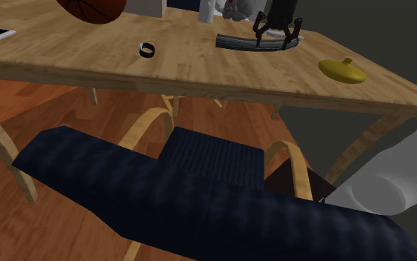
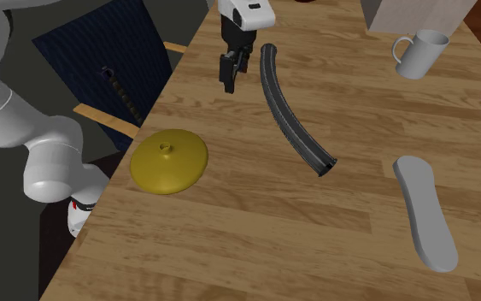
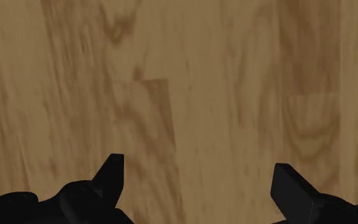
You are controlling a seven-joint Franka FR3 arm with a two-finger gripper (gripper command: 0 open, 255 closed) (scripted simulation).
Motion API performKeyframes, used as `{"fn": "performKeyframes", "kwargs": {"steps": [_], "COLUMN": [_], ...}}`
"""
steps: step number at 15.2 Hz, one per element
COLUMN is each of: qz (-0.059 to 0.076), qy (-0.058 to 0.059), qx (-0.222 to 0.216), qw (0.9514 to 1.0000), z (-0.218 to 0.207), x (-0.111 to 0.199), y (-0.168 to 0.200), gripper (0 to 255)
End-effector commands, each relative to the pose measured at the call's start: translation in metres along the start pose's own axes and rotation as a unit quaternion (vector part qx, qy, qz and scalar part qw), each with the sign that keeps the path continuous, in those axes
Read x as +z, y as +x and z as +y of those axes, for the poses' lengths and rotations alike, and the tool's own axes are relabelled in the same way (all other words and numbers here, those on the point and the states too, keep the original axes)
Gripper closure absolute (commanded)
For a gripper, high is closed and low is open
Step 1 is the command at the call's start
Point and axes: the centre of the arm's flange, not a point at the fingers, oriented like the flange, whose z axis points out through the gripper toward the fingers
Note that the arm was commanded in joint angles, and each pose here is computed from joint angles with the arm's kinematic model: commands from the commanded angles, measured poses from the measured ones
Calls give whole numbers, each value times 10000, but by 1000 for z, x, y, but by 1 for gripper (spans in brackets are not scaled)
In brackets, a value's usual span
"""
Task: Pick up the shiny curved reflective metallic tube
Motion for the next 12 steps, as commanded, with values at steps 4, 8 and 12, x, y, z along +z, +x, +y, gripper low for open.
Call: {"fn": "performKeyframes", "kwargs": {"steps": [4,8,12], "qz": [-27,-46,-46], "qy": [86,140,140], "qx": [1019,1625,1625], "qw": [9948,9866,9866], "z": [2,9,8], "x": [-17,-26,-5], "y": [69,107,108], "gripper": [0,0,0]}}
